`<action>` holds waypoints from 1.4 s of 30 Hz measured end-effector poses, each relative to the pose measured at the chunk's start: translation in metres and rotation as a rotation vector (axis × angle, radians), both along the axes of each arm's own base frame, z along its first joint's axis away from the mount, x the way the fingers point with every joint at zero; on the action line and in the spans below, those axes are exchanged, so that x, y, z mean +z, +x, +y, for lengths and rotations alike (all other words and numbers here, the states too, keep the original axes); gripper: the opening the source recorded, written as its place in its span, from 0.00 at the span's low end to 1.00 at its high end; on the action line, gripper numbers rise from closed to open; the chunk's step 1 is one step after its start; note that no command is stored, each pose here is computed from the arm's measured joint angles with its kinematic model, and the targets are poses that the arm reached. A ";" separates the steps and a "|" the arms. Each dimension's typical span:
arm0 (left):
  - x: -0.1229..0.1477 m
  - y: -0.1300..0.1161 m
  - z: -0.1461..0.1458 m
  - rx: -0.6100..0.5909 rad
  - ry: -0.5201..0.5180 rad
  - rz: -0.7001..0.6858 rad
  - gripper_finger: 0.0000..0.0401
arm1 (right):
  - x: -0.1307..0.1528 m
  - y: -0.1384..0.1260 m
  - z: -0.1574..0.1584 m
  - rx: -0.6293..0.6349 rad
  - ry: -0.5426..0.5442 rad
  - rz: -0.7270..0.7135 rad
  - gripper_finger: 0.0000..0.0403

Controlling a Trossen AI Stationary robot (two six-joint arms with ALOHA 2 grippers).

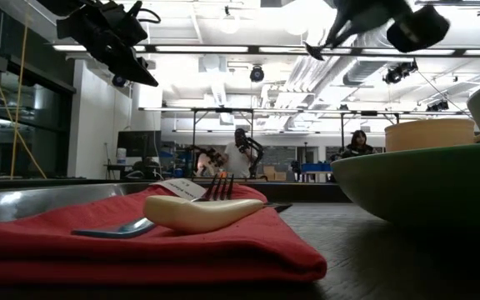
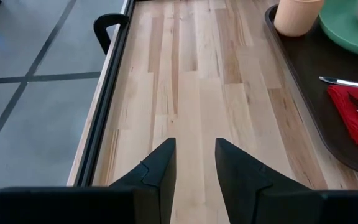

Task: Set up tray
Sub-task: Put the blue spoon on the top of red cloth table napkin

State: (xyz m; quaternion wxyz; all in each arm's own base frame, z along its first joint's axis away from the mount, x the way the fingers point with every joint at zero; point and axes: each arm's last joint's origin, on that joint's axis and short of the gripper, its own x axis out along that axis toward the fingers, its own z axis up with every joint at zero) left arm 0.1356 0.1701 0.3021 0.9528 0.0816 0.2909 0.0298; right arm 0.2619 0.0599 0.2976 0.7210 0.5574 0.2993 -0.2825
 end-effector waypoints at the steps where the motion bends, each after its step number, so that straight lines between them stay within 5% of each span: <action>1: 0.000 0.000 0.000 0.000 0.000 0.000 0.35 | -0.002 0.005 0.009 0.008 0.013 -0.003 0.00; 9: 0.000 0.000 0.000 0.014 -0.015 -0.003 0.35 | -0.008 0.068 0.059 0.085 0.032 0.026 0.00; 16: 0.001 0.001 0.001 0.029 -0.008 -0.009 0.35 | -0.014 0.120 0.093 0.080 -0.055 0.004 0.00; 27: 0.004 0.002 0.004 0.065 0.001 -0.029 0.35 | -0.069 0.192 0.126 0.038 -0.086 0.024 0.00; 34: 0.005 0.002 0.005 0.110 -0.023 -0.037 0.35 | -0.088 0.216 0.124 -0.008 -0.015 0.032 0.00; 42: 0.005 0.002 0.007 0.145 -0.017 -0.026 0.35 | -0.098 0.213 0.118 -0.038 0.071 0.144 0.00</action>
